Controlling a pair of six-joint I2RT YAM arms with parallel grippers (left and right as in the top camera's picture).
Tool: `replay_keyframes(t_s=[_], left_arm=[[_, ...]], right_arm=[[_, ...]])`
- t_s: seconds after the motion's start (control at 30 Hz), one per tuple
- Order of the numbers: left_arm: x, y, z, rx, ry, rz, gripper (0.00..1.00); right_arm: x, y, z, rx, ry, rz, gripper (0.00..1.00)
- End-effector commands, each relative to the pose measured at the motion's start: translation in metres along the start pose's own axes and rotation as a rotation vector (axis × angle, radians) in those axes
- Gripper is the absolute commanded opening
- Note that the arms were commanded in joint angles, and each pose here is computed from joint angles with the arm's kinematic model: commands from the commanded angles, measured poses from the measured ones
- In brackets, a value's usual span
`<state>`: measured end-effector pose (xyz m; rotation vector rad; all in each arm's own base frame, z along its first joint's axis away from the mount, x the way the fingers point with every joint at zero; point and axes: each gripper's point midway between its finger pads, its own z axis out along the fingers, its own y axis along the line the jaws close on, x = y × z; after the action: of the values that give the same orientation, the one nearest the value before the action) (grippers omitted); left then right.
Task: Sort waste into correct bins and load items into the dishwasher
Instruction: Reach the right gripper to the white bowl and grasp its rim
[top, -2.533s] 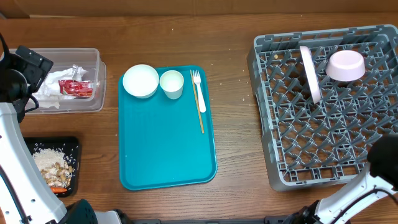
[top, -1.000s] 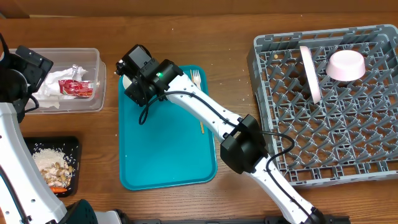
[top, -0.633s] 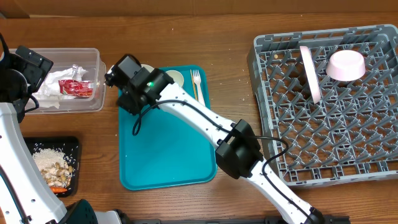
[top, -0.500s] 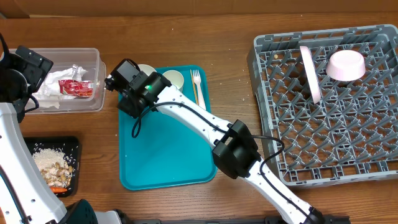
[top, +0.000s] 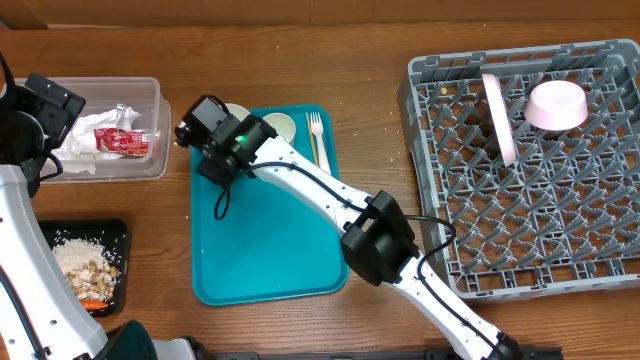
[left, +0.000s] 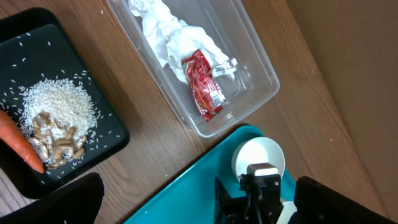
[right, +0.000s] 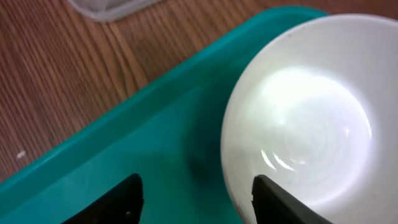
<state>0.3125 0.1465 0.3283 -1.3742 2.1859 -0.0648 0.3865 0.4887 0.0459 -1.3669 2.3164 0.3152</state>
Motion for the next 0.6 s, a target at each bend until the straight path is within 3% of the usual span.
replay_keyframes(t_s=[0.0,0.3,0.57], left_arm=[[0.0,0.0,-0.001,0.0,0.001,-0.014,1.0],[0.0,0.0,-0.001,0.0,0.001,-0.013,1.0],[0.0,0.0,-0.001,0.0,0.001,-0.013,1.0]], right_arm=[[0.008,0.012,0.006,-0.04,0.031,-0.004,0.54],[0.031,0.054,-0.006,-0.176,0.138,-0.01,0.51],[0.035,0.076,-0.032,-0.12,0.189,-0.022,0.42]])
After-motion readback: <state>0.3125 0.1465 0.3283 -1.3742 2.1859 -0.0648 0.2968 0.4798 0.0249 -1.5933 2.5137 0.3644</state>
